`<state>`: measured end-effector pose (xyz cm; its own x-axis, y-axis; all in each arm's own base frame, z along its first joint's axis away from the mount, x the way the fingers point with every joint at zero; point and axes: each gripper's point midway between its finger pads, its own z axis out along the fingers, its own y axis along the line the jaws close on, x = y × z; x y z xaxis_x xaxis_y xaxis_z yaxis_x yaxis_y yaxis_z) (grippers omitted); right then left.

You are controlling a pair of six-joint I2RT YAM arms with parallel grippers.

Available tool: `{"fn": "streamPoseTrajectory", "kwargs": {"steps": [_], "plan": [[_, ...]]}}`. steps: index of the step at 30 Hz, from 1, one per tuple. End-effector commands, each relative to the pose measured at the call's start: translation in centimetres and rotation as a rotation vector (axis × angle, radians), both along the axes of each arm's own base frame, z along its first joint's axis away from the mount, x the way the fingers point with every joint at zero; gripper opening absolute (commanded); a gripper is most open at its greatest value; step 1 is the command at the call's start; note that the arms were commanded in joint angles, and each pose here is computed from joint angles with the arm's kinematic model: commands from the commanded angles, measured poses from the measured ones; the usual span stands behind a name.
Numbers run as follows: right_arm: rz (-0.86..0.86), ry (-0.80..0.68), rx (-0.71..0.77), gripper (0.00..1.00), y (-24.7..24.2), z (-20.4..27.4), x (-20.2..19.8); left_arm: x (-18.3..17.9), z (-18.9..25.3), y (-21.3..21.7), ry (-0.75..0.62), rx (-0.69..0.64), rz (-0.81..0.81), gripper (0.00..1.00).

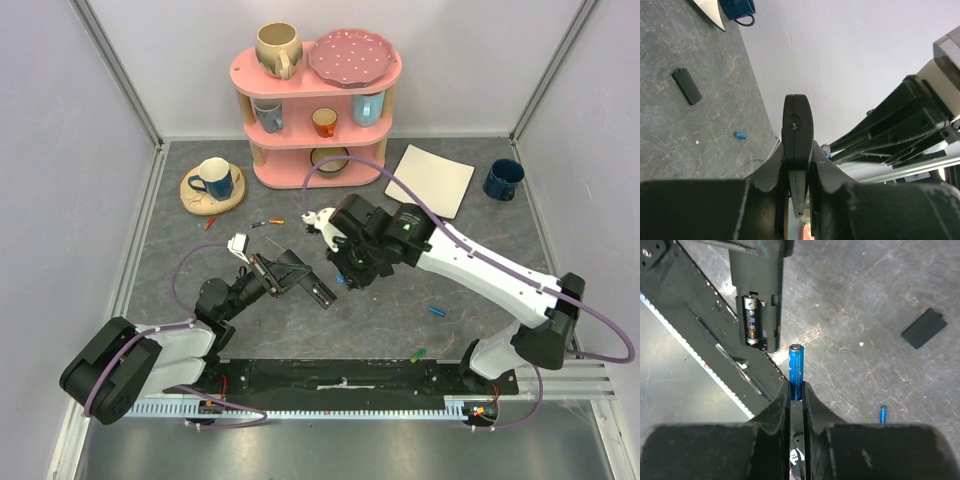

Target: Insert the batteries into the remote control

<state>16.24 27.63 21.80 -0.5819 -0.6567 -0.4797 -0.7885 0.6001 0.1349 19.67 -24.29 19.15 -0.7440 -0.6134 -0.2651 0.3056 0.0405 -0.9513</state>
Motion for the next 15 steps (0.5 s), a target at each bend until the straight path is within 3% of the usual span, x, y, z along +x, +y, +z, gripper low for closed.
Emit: {"fn": "streamPoseTrajectory", "kwargs": {"steps": [1,15], "plan": [[0.079,0.057,-0.024,0.00,1.0,-0.2,-1.5,-1.5,0.1,0.4,-0.030,-0.029,-0.034,0.02],[0.091,0.139,-0.014,0.00,3.7,-1.8,-2.4,-1.5,-0.9,0.1,0.003,0.003,-0.050,0.02]]}}
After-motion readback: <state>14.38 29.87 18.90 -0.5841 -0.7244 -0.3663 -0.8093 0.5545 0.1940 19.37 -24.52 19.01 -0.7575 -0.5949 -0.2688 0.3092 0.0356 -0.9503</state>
